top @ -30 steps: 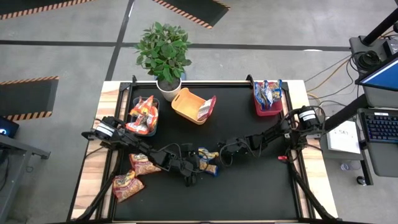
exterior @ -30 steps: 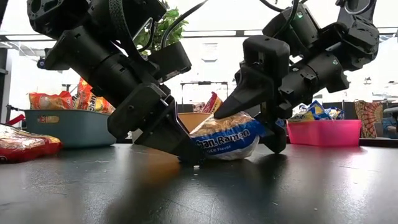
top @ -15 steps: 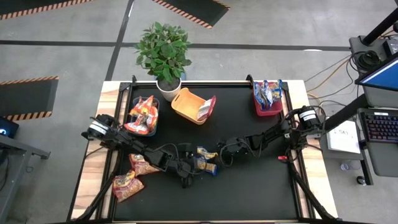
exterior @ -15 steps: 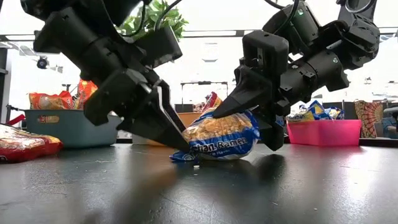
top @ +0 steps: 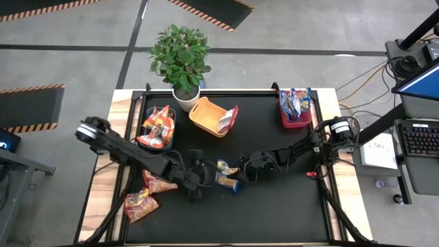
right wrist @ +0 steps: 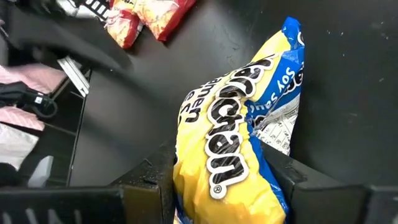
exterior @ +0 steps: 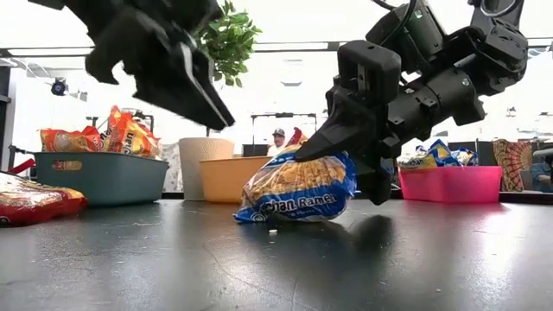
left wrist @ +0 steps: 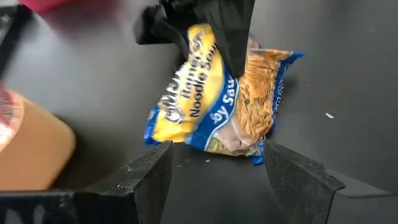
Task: Sort Maruchan noodles
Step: Put the blue noodle pack into the red bin
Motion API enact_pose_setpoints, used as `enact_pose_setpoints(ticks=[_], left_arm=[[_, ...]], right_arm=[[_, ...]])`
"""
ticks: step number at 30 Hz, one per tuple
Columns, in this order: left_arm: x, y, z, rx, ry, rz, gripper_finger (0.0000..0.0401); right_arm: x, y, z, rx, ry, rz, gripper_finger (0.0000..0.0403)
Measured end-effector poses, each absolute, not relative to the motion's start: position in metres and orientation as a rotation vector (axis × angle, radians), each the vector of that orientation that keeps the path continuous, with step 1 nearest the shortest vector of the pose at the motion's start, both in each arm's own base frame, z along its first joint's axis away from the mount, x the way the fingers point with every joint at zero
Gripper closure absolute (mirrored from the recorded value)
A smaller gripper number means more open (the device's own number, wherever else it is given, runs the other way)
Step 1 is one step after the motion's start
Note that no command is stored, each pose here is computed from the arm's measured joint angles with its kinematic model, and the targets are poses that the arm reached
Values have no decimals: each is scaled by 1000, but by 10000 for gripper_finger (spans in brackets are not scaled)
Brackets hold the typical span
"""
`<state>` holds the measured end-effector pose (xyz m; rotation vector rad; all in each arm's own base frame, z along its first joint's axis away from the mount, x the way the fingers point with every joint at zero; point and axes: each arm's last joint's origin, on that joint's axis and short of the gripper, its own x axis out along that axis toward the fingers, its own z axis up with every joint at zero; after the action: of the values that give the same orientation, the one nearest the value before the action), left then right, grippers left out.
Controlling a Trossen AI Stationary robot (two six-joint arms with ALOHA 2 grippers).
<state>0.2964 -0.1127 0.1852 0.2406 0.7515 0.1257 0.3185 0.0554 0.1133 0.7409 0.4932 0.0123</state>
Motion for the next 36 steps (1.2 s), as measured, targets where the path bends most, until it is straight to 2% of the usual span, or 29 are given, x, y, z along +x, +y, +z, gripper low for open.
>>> enact_pose_setpoints(ticks=[5, 9, 16, 22, 27, 31, 36], left_arm=[[280, -105, 220, 255, 695, 112, 169], [266, -98, 240, 242, 641, 180, 169], [244, -93, 236, 176, 646, 199, 169], [240, -91, 234, 175, 649, 200, 169], [239, -90, 233, 187, 651, 218, 169], [239, -90, 233, 201, 650, 222, 169], [239, -90, 233, 205, 652, 222, 169]], right_arm=[[317, 53, 121, 706, 476, 14, 262], [315, 49, 133, 669, 456, 13, 263], [303, 40, 156, 534, 450, -124, 263], [282, 25, 198, 422, 450, -269, 263], [262, 8, 249, 289, 575, -532, 263], [249, -16, 294, 235, 754, -689, 262], [232, -56, 330, 216, 1019, -828, 262]])
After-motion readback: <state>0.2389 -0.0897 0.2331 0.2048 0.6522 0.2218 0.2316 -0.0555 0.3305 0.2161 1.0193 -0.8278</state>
